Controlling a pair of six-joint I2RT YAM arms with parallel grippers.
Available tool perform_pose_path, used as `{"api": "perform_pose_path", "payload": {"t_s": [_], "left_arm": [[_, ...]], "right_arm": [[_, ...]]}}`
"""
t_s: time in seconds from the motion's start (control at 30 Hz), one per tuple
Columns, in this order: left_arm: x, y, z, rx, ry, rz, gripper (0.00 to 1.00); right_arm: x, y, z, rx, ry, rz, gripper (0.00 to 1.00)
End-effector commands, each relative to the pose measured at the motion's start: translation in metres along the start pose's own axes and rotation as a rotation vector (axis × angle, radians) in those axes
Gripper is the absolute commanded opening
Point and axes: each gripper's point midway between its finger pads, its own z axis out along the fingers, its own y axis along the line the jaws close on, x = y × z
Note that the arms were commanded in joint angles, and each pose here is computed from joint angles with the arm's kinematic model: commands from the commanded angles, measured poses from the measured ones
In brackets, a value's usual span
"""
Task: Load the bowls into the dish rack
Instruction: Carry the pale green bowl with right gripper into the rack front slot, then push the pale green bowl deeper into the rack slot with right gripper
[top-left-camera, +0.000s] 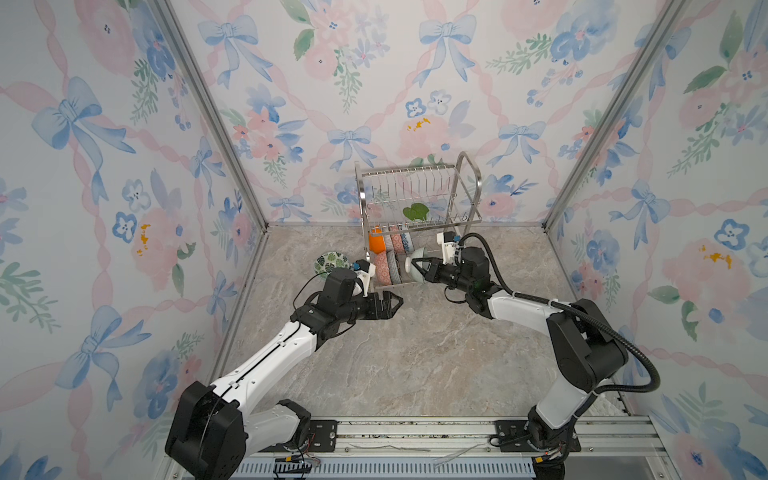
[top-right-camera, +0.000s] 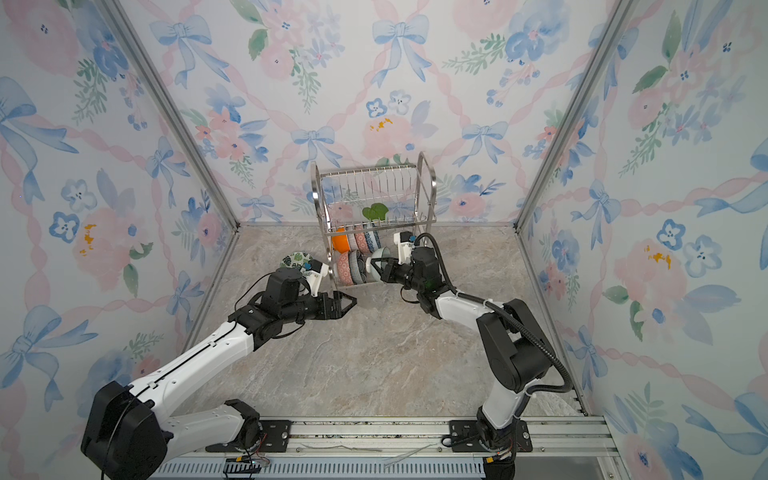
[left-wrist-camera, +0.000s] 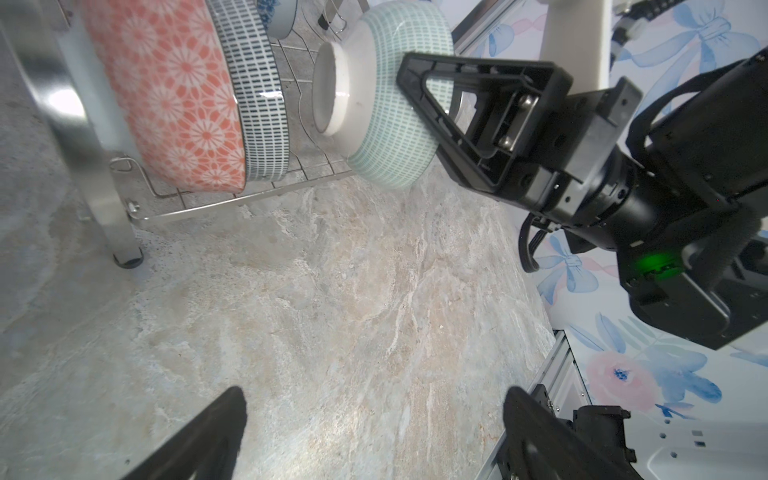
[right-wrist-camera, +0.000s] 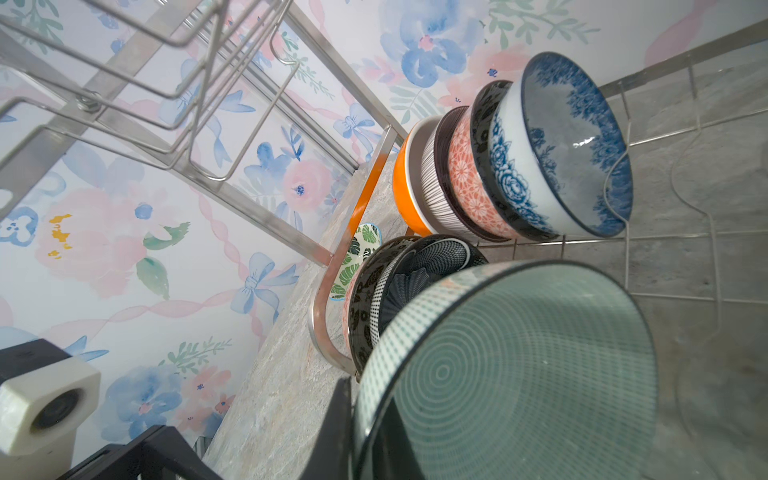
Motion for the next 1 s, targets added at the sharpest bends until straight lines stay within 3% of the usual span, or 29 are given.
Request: {"api": "perform_pose_path", "payload": {"t_s": [0.0,0.97], "left_arm": [[-0.003,-0.001,0.003,-0.004,-0.005,0.035,0.98],[-0.003,0.002,0.0,-0.032,-0.005,0.069,0.98]], "right_arm": [[-0.035,0.03,0.006,-0.14,-0.093,-0.038,0.0],[-0.012,0.0,0.051,-0.291,-0.073,0.158,0.0]]}}
